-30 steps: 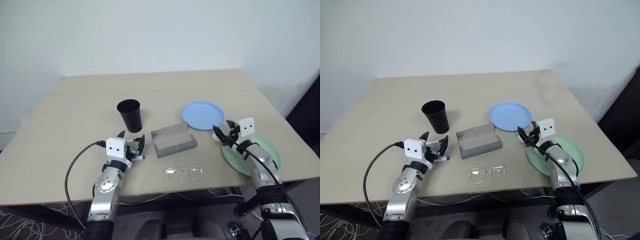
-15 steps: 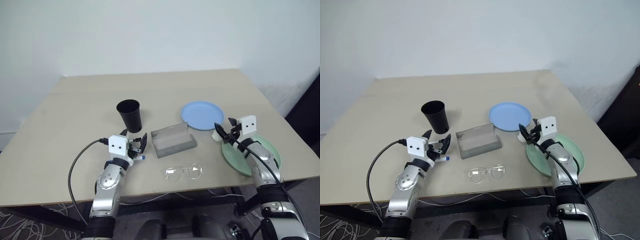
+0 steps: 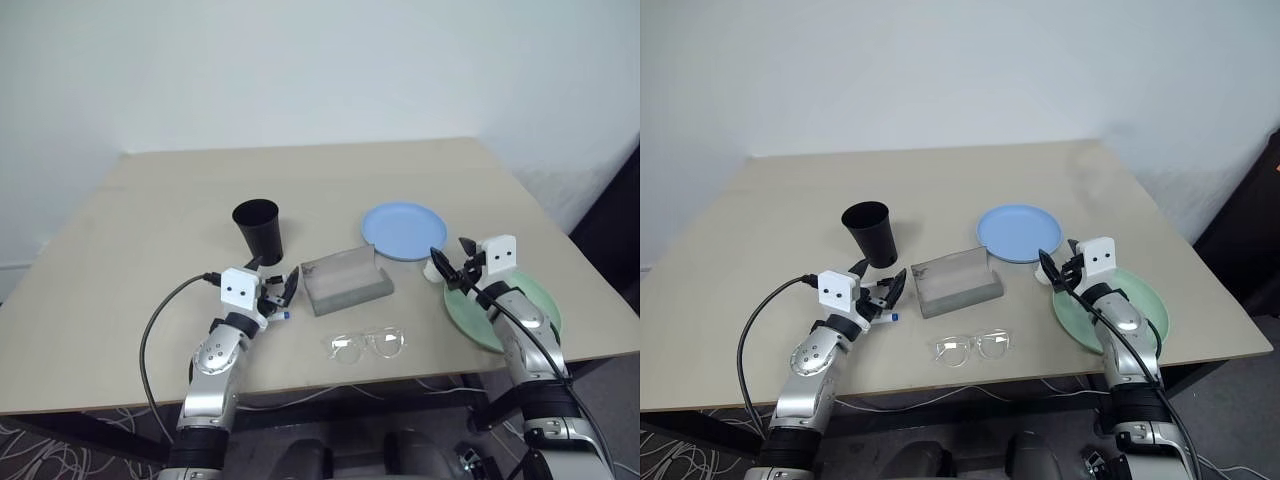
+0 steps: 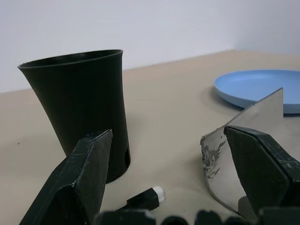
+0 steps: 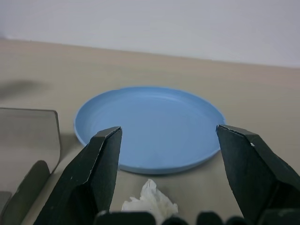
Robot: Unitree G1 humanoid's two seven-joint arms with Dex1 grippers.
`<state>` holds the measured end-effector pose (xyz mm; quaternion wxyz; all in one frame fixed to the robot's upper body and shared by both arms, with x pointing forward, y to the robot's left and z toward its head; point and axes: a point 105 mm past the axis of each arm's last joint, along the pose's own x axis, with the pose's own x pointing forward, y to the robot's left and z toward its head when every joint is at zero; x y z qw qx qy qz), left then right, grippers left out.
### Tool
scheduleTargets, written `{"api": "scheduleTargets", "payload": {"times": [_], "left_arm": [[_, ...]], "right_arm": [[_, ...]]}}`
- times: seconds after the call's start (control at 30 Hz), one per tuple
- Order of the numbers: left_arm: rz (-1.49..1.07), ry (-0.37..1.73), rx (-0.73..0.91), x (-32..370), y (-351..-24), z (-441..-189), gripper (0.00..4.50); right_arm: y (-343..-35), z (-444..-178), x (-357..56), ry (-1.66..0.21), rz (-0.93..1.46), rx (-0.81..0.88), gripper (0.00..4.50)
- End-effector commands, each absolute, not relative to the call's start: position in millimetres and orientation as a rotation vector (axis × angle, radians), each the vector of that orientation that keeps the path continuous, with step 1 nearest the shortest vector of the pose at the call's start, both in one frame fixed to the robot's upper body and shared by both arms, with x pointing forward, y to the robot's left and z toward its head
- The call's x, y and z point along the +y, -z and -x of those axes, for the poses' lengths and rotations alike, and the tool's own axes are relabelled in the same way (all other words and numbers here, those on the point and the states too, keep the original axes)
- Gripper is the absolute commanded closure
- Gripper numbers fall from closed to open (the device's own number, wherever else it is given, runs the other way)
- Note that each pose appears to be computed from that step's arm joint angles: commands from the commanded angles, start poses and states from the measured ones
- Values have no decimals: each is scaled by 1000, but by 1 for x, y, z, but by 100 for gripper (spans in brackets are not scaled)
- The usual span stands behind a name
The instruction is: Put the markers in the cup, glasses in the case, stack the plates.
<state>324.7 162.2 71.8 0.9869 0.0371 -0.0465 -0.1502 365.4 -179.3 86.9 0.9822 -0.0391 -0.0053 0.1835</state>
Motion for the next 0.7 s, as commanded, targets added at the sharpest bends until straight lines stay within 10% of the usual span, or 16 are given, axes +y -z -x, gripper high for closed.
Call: {"api": "scheduleTargets", "payload": {"times": [0.03, 0.27, 0.7], "left_arm": [[-95, 330, -122, 162, -82, -327, 46], [-53, 504, -90, 142, -83, -318, 42], [-20, 784, -53, 107, -91, -297, 42]], "right_arm": [[-115, -367, -175, -402, 79, -89, 101], [-129, -353, -177, -511, 99, -23, 3], [-120, -324, -183, -601, 138, 382, 3]]}}
